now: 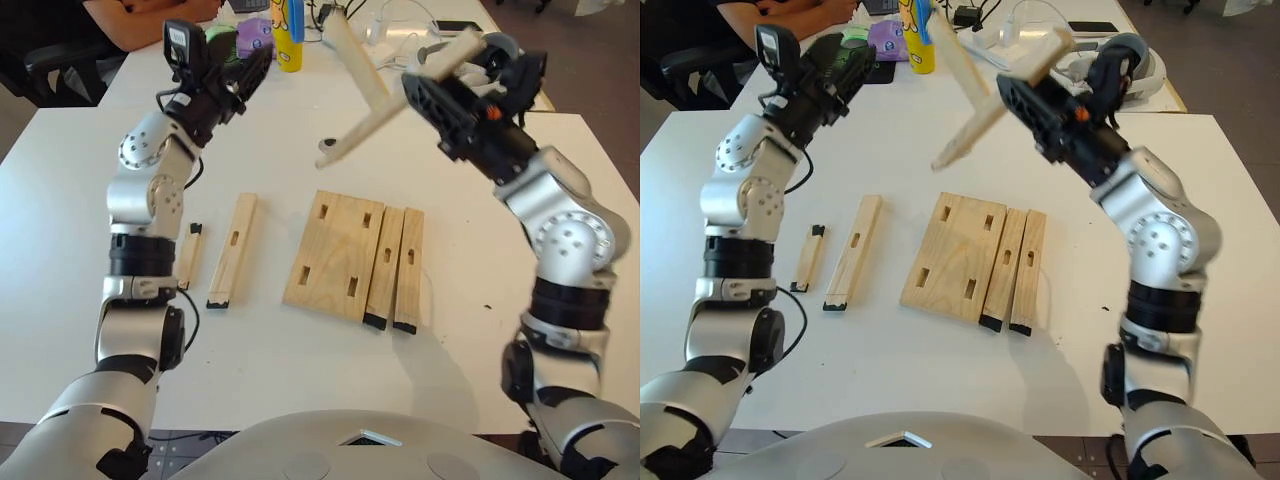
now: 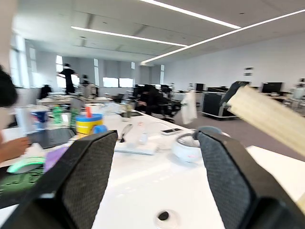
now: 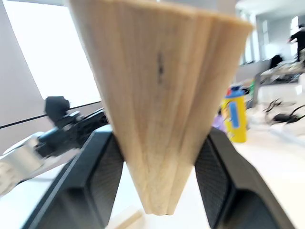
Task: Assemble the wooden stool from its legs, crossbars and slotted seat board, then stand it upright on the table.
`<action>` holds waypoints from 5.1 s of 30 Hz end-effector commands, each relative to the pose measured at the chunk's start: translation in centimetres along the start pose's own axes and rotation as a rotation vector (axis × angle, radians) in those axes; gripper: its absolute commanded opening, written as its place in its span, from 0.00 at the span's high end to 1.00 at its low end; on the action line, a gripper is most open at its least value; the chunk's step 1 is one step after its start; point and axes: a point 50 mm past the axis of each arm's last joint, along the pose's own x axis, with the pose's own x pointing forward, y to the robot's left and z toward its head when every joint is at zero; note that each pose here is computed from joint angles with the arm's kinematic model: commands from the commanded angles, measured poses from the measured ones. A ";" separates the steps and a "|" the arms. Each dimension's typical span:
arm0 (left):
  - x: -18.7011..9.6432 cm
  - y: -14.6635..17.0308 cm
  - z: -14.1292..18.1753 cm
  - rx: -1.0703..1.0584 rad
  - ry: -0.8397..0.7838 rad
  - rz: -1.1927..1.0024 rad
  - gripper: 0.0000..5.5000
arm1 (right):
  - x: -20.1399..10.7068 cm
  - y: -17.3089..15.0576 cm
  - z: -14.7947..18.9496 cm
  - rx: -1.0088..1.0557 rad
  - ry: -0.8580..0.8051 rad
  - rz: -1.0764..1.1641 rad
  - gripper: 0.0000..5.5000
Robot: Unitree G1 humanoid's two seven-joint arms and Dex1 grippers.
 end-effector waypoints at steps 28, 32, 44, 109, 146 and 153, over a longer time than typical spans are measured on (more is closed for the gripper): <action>-4.2 1.4 -1.6 0.035 0.144 0.081 0.43 | -3.4 2.7 -1.3 -0.076 0.418 0.355 0.63; -3.9 1.3 -1.6 0.036 0.147 0.066 0.43 | -2.9 2.7 -1.4 -0.114 0.401 0.369 0.63; -3.9 1.5 -1.9 0.042 0.164 0.060 0.43 | -3.9 3.2 -3.0 -0.093 0.459 0.377 0.63; -3.9 1.3 -2.3 0.055 0.178 0.075 0.43 | -4.4 -0.8 -9.0 -0.336 0.770 0.406 0.63; -3.3 1.2 -2.8 0.049 0.178 0.055 0.43 | -0.3 -5.5 -3.1 -0.377 0.511 0.329 0.22; -5.2 1.6 -3.1 0.053 0.181 0.131 0.43 | -7.5 -3.6 -6.4 -0.219 0.605 0.147 0.06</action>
